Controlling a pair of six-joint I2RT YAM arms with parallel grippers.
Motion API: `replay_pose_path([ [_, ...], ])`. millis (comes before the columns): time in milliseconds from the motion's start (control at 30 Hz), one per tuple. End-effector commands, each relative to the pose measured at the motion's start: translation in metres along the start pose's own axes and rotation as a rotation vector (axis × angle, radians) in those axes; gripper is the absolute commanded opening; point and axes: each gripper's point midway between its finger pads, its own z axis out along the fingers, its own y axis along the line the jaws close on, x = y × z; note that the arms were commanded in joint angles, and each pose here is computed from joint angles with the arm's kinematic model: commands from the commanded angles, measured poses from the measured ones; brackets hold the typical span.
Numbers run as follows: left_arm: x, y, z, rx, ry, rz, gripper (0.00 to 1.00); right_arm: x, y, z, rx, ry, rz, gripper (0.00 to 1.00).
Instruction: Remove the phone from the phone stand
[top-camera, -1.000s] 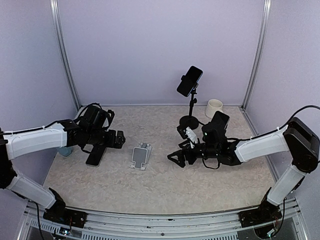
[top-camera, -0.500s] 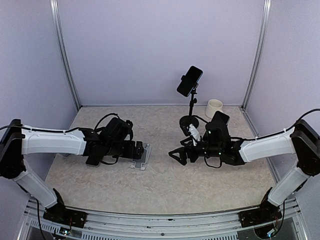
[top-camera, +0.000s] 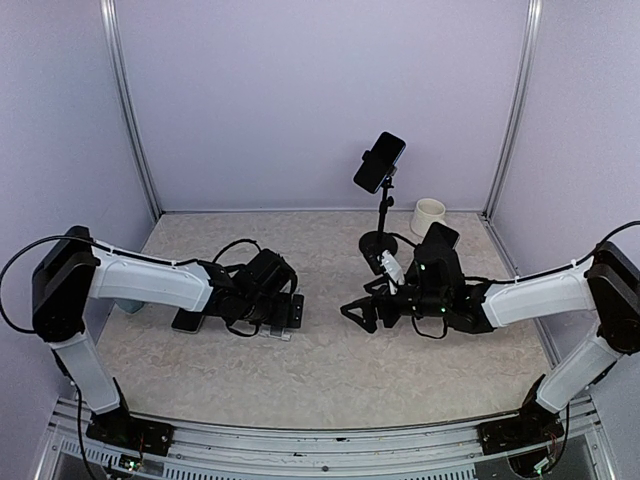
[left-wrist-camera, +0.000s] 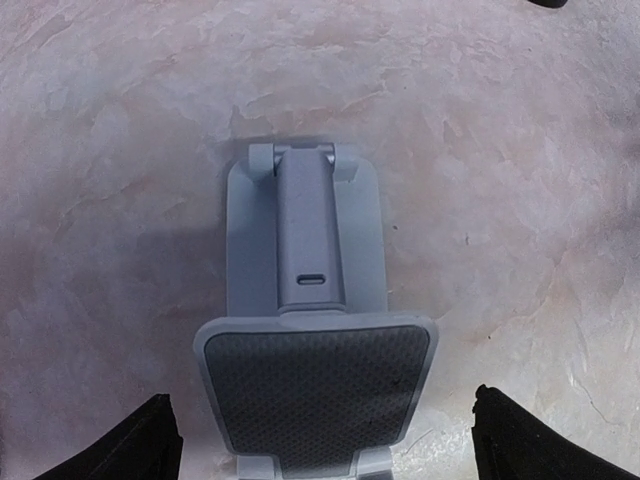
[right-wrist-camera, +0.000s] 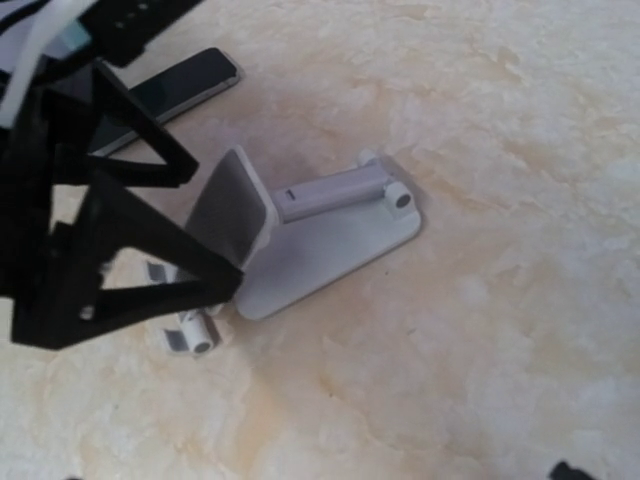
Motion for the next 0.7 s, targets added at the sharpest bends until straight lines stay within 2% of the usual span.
replay_pose_path([
  [0, -0.01, -0.009, 0.007, -0.001, -0.017, -0.003, 0.98, -0.007, -0.002, -0.006, 0.013, -0.029, 0.007, 1.0],
  [167, -0.012, -0.005, 0.017, -0.034, -0.001, -0.012, 0.92, -0.006, -0.003, -0.006, 0.017, -0.028, 0.012, 1.0],
  [400, -0.012, 0.013, 0.024, -0.067, 0.023, -0.047, 0.71, -0.004, -0.005, -0.006, 0.025, -0.023, 0.011, 1.0],
  [667, -0.03, 0.025, 0.016, -0.071, -0.004, -0.036, 0.58, -0.004, -0.005, -0.003, 0.025, -0.018, 0.005, 1.0],
])
